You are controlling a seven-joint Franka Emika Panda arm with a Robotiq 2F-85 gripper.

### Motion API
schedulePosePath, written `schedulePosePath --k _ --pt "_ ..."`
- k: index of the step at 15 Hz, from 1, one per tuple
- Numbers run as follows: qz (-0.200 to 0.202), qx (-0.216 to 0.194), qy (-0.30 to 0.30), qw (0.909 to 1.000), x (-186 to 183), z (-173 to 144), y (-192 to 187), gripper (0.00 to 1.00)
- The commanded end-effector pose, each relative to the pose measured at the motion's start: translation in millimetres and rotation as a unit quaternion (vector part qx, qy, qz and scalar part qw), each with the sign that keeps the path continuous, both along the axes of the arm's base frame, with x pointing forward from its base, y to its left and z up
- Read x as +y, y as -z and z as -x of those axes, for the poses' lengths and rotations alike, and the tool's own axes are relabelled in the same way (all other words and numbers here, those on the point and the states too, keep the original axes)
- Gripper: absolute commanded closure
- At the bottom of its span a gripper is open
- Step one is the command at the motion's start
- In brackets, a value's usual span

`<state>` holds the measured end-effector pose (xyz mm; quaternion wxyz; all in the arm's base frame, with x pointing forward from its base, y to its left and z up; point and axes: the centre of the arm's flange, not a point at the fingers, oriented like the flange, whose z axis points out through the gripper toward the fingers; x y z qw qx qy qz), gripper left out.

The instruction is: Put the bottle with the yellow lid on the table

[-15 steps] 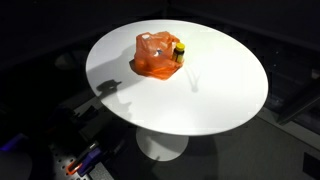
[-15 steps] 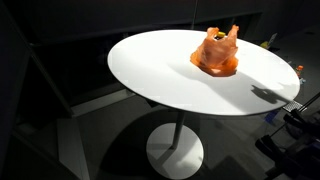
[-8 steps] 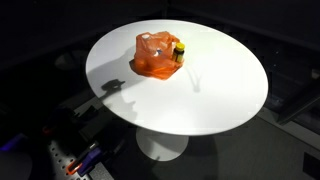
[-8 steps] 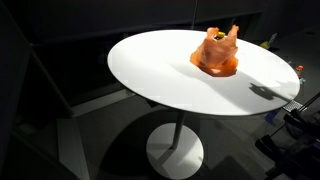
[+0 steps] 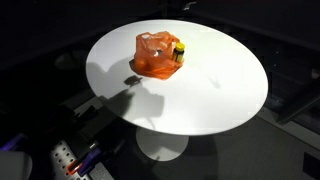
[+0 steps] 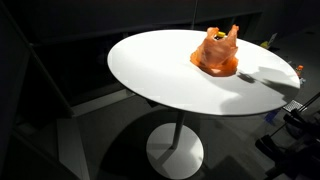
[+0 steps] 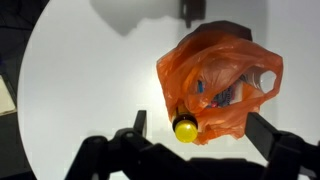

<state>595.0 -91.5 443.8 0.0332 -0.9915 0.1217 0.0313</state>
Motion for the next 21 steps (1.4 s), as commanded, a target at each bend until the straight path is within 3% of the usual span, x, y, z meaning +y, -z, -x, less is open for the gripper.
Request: schedulePosePath --k 1,10,21 --pt "0.01 0.004 -0.037 0.9993 -11.7 -41.1 24.7 0.0" --pt "0.038 0.027 -0.078 0.9958 -12.7 -94.8 105.9 0.0" --pt "0.024 0.058 -0.135 0.9889 10.3 -128.2 148.8 0.0"
